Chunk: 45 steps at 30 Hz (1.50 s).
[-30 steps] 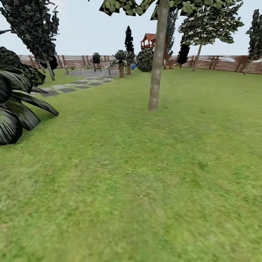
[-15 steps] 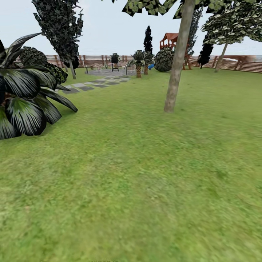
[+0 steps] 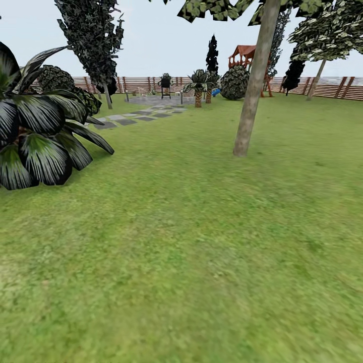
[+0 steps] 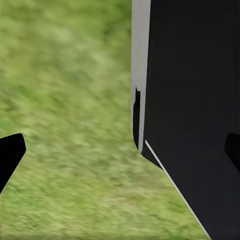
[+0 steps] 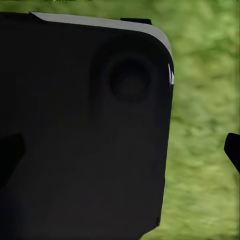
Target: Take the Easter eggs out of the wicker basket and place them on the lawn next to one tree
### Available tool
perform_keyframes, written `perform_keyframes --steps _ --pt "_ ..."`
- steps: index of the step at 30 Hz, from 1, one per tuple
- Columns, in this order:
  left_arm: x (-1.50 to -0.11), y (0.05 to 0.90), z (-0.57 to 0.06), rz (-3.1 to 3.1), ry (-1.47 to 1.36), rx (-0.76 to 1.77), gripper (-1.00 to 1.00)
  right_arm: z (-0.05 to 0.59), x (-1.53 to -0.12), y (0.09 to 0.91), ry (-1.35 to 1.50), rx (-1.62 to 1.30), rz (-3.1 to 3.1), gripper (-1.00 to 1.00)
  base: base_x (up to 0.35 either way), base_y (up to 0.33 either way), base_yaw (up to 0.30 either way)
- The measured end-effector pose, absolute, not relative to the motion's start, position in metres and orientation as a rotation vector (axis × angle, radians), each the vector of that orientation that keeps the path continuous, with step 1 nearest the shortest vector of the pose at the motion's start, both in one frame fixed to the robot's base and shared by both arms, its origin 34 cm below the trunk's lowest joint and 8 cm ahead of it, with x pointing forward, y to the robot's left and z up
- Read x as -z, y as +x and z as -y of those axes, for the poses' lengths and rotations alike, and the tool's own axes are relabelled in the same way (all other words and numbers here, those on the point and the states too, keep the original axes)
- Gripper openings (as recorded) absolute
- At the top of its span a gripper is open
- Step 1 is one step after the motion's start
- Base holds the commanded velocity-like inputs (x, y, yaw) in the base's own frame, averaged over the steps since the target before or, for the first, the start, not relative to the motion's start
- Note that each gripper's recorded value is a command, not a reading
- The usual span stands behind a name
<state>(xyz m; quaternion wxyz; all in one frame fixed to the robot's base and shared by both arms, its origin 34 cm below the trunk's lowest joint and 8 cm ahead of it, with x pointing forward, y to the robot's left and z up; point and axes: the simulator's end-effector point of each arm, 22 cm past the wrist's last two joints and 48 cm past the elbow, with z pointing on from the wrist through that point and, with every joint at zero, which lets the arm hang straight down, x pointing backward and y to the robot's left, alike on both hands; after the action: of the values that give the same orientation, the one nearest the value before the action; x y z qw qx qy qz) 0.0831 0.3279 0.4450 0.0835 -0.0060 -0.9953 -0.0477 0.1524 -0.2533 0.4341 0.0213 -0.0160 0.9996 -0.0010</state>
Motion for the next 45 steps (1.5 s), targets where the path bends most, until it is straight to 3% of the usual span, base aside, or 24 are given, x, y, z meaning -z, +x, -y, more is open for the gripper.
perform_keyframes --steps 11,24,45 --pt "-0.445 0.084 -0.326 2.972 -0.012 0.139 1.00 0.254 -0.434 0.156 -0.055 0.000 -3.091 1.00 0.000 0.000 0.000" --pt "-0.438 0.110 -0.249 3.033 0.012 -0.009 1.00 0.251 -0.434 0.156 -0.056 -0.007 -3.089 1.00 0.006 0.000 0.000" --pt "-0.438 0.109 -0.244 3.030 0.026 -0.023 1.00 0.251 -0.434 0.155 -0.054 -0.004 -3.092 1.00 0.316 0.000 0.070"
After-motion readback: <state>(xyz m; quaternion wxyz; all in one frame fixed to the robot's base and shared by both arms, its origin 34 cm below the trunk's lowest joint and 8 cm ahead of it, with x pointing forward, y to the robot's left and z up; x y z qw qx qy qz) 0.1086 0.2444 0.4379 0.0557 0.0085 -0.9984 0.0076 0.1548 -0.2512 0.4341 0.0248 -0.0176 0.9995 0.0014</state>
